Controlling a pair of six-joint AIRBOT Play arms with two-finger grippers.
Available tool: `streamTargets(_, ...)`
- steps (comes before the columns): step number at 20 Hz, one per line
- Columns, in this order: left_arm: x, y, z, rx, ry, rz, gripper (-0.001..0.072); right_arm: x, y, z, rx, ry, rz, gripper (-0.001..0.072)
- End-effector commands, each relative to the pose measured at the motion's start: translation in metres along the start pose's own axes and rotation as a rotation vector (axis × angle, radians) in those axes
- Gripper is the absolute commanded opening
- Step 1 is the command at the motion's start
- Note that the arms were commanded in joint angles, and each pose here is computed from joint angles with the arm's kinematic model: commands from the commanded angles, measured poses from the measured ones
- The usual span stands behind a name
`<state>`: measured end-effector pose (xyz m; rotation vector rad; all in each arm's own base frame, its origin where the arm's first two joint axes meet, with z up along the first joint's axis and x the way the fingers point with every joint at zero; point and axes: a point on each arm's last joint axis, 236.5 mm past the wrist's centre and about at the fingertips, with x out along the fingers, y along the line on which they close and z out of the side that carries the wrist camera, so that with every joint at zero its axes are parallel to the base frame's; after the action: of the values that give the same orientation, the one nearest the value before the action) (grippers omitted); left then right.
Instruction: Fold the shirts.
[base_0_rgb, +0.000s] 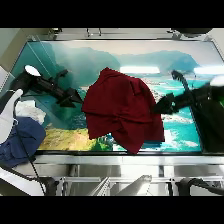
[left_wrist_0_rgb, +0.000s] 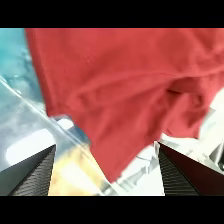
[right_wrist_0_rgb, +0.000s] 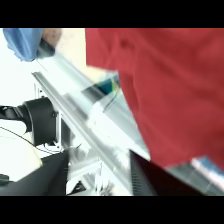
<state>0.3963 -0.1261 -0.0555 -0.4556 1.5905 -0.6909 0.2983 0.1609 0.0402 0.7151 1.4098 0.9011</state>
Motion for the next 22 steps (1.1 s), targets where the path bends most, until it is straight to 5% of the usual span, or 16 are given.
streamTargets(1,0.024,0.023,0.017,-0.024,-0.074,0.038,0.0698,0.018,-0.017,-0.059,0.126,-0.041,-0.016,0.0450)
streamTargets(9,0.062,-0.011,0.047,0.031,-0.153,-0.020,0.0692,0.078,-0.060,-0.111,0.263,-0.106,-0.092,0.0450)
streamTargets(13,0.065,-0.018,0.051,0.037,-0.166,-0.027,0.0041,0.095,-0.076,-0.114,0.279,-0.082,-0.148,0.0449)
streamTargets(18,0.065,-0.021,0.044,0.040,-0.139,-0.040,0.0024,0.126,-0.101,-0.125,0.368,-0.023,-0.202,0.0440)
streamTargets(22,0.061,-0.032,0.047,0.023,-0.152,-0.098,0.0024,0.141,-0.077,-0.094,0.345,-0.120,-0.051,0.0277)
